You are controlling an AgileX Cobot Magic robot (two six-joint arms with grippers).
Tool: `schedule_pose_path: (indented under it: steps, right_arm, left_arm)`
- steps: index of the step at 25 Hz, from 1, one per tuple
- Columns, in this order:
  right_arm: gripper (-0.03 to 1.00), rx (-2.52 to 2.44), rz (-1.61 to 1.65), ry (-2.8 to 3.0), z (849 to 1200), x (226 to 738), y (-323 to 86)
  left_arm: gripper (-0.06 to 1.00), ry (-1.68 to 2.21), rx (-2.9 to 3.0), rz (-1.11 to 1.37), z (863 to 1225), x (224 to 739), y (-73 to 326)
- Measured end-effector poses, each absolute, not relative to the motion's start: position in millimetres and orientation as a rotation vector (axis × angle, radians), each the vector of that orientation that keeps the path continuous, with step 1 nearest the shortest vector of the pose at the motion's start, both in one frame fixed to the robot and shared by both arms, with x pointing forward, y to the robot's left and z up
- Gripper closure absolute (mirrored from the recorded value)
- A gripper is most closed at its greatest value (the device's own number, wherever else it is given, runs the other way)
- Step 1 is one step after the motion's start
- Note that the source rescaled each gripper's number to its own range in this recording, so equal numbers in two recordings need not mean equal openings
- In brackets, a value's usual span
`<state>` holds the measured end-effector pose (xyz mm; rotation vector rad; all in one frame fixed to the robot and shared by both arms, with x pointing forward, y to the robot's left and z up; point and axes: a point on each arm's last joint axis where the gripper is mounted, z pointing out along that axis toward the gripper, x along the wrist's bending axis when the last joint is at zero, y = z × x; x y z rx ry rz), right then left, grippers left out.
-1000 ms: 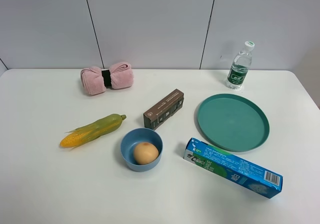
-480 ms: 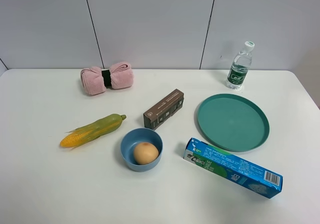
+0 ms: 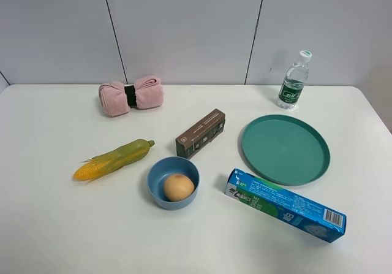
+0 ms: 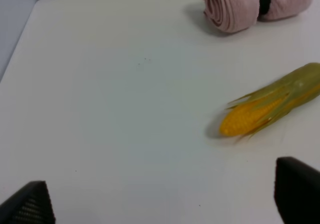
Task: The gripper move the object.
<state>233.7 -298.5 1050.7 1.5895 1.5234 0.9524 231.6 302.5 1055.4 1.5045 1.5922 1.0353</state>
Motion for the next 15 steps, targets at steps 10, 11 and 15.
schedule_pose_path:
  steps: [10,11,15]
  right_arm:
    - [0.15,1.590,0.953,1.523,1050.7,233.7,-298.5]
    - [0.15,1.590,0.953,1.523,1050.7,233.7,-298.5]
    - [0.15,1.590,0.953,1.523,1050.7,233.7,-298.5]
  left_arm:
    - [-0.06,1.592,1.505,1.035,1055.4,231.6,302.5]
    - [-0.06,1.592,1.505,1.035,1055.4,231.6,302.5]
    - [-0.06,1.592,1.505,1.035,1055.4,231.6,302.5]
